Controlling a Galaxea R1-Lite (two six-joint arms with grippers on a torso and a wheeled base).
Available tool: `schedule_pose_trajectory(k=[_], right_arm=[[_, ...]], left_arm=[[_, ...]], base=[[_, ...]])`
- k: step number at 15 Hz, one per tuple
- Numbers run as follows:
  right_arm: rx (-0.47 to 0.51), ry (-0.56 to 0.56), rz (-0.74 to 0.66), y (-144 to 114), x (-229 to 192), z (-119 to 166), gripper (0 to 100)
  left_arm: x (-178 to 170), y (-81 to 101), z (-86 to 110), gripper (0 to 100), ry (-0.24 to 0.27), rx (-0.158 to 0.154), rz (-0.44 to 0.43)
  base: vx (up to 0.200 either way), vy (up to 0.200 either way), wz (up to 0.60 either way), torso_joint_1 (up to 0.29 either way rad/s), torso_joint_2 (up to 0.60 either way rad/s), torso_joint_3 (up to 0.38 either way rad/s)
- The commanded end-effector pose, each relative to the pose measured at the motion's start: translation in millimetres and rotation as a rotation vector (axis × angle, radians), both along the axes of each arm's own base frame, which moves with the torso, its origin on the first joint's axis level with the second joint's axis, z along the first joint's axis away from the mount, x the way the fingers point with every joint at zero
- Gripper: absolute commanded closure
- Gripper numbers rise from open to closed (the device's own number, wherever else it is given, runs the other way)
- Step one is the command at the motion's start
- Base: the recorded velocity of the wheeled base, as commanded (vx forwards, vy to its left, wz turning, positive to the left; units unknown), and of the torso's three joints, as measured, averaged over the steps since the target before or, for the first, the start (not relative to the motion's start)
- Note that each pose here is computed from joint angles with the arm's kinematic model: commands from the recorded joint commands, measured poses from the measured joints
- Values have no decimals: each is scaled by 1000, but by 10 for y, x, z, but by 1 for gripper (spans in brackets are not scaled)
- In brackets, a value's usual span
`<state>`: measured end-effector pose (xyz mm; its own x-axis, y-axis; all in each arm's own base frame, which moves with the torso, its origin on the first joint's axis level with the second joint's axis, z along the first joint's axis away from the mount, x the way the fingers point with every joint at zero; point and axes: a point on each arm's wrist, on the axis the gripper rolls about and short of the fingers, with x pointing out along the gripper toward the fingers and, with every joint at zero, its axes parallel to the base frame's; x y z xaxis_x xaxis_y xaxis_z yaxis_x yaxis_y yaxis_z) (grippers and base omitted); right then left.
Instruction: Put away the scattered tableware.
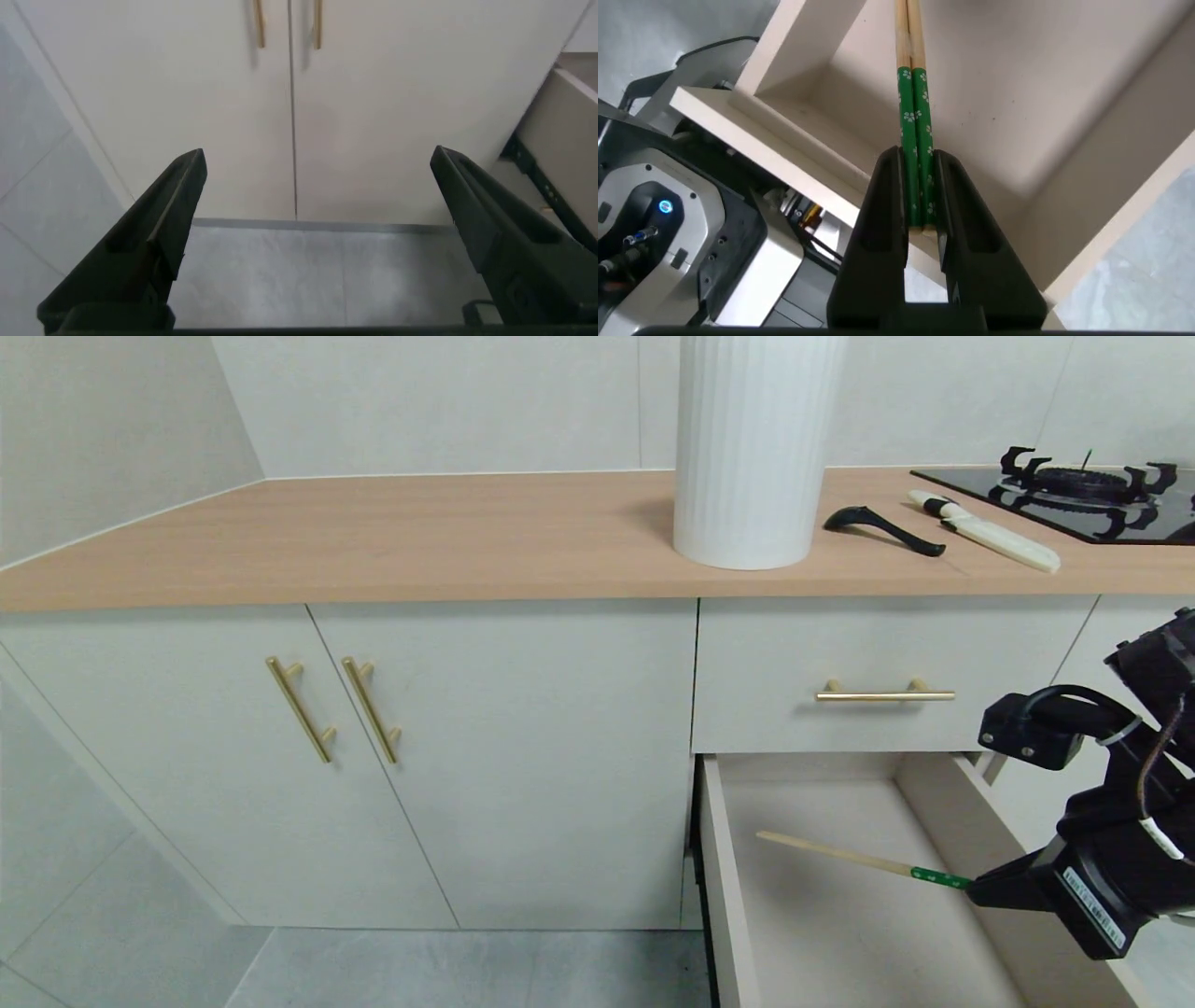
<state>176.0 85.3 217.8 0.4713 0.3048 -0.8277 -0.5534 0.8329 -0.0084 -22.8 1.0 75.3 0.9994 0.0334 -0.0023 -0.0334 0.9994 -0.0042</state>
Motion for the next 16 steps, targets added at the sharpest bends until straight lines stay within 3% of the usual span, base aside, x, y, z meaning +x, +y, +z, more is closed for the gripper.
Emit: schedule_pose_trajectory(k=[1,7,10,12,16], right_arm=[[-1,2,1,4,6,-6,100],[-29,77,-22,53,113,-180,100],[-9,77,-117,155,299,-332,100],[14,88,-266,439,550,-641,100],[-18,86,-347,645,842,-1048,100]], left_arm=[[0,0,0,0,-1,0,0],[0,0,0,0,-1,0,2],[0,0,-1,0,1,0,0],[0,0,-1,0,1,0,0],[0,0,-1,0,1,0,0]], base=[[0,0,0,0,0,0],[0,0,0,0,0,0],[0,0,0,0,0,0],[0,0,0,0,0,0],[0,0,0,0,0,0]])
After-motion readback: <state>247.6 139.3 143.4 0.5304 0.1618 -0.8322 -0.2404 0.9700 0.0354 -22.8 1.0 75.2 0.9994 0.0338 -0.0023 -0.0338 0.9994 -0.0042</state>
